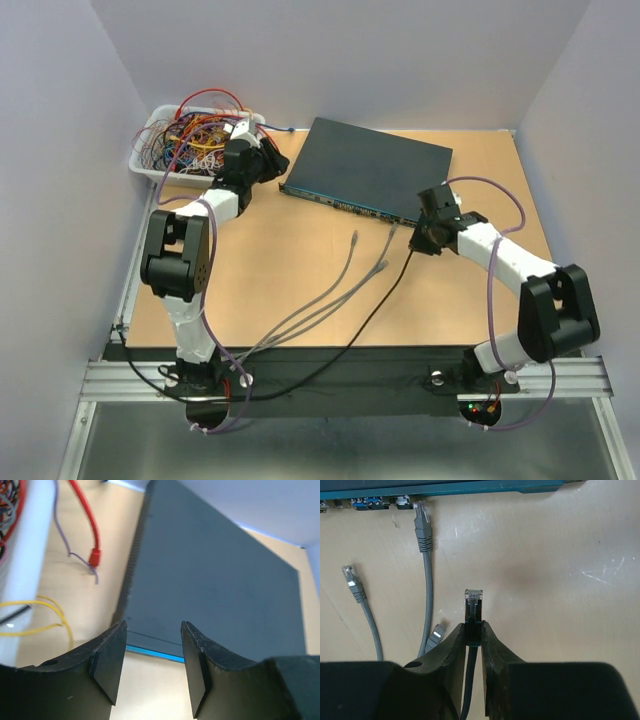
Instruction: Insert the plug into the switch port
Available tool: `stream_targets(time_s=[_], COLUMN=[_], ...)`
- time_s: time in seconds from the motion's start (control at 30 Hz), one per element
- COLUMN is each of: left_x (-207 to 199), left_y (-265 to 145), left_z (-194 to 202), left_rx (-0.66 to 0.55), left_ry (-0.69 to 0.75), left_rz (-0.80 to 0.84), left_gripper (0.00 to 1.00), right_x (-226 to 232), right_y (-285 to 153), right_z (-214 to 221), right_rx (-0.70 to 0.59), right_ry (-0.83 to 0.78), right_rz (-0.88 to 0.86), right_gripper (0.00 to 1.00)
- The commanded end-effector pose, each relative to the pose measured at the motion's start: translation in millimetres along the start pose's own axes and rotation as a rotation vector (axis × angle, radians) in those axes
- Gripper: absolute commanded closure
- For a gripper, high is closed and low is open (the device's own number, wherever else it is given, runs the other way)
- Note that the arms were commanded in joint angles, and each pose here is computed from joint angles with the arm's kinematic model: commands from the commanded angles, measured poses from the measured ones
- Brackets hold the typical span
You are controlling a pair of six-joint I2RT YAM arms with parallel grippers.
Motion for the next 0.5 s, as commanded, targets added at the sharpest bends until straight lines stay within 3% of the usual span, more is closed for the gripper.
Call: stream_targets(time_s=[0.0,0.47], left_x=[-12,-11], left_y=[11,30], left_z=[-31,-23], left_rx=[-0.059,-0.016], left_ry=[0.078,0.081], left_rz=[0.098,0.139], left_gripper=[0.42,0.43], right_x=[15,44], right_y=[15,54], right_z=[-15,-33], right_rx=[-0.022,-0.034], right_ry=[-0.039,-0.079], right_rz=[-0.001,-0.004], right_gripper=[1.0,1.0])
Point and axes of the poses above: each gripper's point midway between its finger pads, its own y axis out along the fingers, its own x axis along the line the jaws close on, z = x × y, the point moved 4 cm from there along -y, back along the fingers, and after that the axes turned 14 degrees about y, right-handed, at the moved point
